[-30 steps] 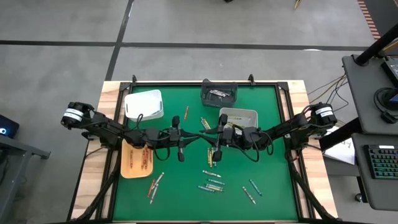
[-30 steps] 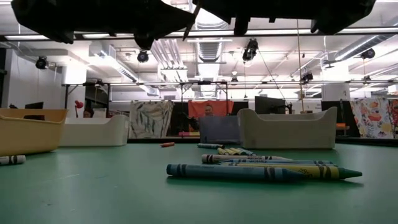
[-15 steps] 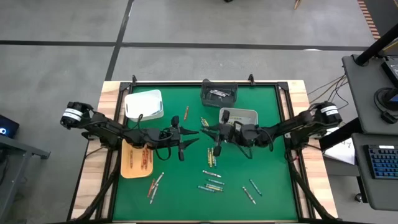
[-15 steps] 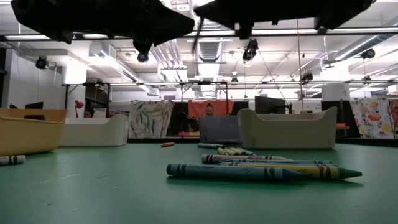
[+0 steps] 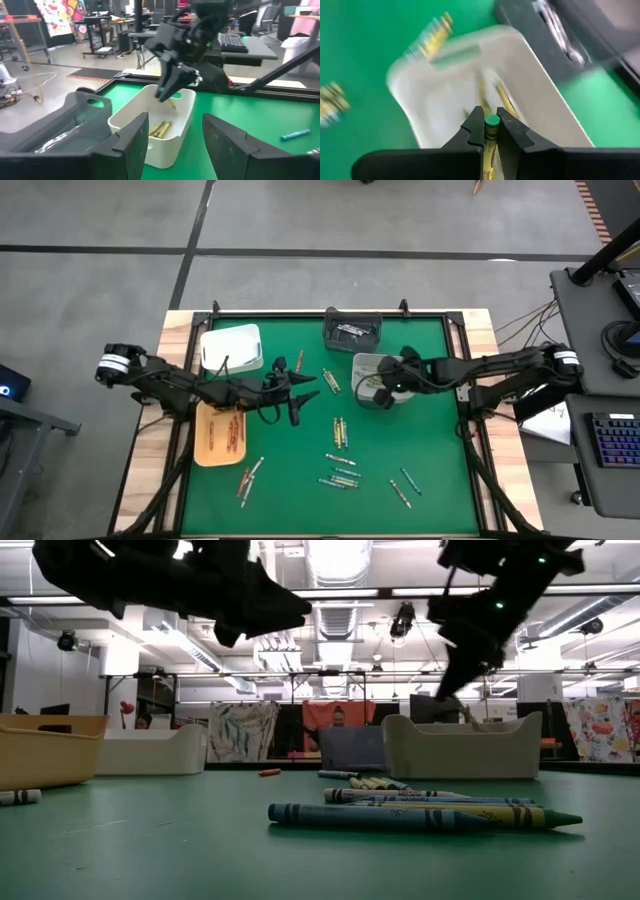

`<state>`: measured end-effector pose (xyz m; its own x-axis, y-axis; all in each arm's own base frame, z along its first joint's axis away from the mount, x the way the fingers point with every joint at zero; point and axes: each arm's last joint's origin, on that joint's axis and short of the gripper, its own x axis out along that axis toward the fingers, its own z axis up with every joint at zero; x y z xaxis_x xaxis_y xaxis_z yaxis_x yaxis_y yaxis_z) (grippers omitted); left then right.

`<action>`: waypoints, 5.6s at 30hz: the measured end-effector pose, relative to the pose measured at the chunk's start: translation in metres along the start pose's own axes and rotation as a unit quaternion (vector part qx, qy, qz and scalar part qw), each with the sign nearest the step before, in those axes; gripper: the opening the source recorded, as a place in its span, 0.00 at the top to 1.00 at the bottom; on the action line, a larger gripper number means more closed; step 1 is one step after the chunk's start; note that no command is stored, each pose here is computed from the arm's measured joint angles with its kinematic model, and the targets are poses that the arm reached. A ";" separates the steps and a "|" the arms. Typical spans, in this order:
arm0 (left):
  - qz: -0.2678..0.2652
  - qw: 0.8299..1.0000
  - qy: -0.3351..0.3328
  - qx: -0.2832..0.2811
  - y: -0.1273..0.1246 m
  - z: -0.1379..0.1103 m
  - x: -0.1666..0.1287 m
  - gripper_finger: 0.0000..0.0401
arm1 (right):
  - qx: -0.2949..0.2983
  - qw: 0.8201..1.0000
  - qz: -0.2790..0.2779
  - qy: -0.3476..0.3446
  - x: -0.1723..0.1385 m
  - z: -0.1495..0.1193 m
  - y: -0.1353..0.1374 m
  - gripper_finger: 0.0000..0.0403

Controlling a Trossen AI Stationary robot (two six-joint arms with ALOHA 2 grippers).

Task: Sort crayons
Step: Put the green crayon into the gray bin, then put the orange crayon into the orange bin, then put the blue crayon into the white bin

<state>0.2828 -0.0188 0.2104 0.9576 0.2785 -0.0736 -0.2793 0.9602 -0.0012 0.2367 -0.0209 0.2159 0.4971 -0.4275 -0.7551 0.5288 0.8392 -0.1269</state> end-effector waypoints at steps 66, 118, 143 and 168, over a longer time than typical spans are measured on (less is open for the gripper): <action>0.256 0.866 0.425 -0.064 0.111 -0.090 0.081 0.64 | -0.044 0.983 0.079 -0.158 0.005 0.039 -0.004 0.80; 0.134 0.858 0.435 -0.238 -0.050 0.055 -0.144 1.00 | 0.030 0.957 0.250 -0.143 -0.043 0.030 0.065 0.87; 0.401 0.714 0.569 -0.075 -0.070 -0.005 -0.162 0.94 | 0.011 0.953 0.266 -0.141 -0.049 0.024 0.074 0.87; 0.234 0.908 0.349 0.008 -0.098 0.047 -0.124 0.90 | 0.122 0.943 0.270 -0.148 -0.058 0.051 0.063 0.87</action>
<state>0.1943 -0.1461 0.2668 0.4556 0.5796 -0.6757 -0.6373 0.7423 0.2069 0.2758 0.0395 0.2842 0.8907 -0.0644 -0.4499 0.2679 0.8740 0.4054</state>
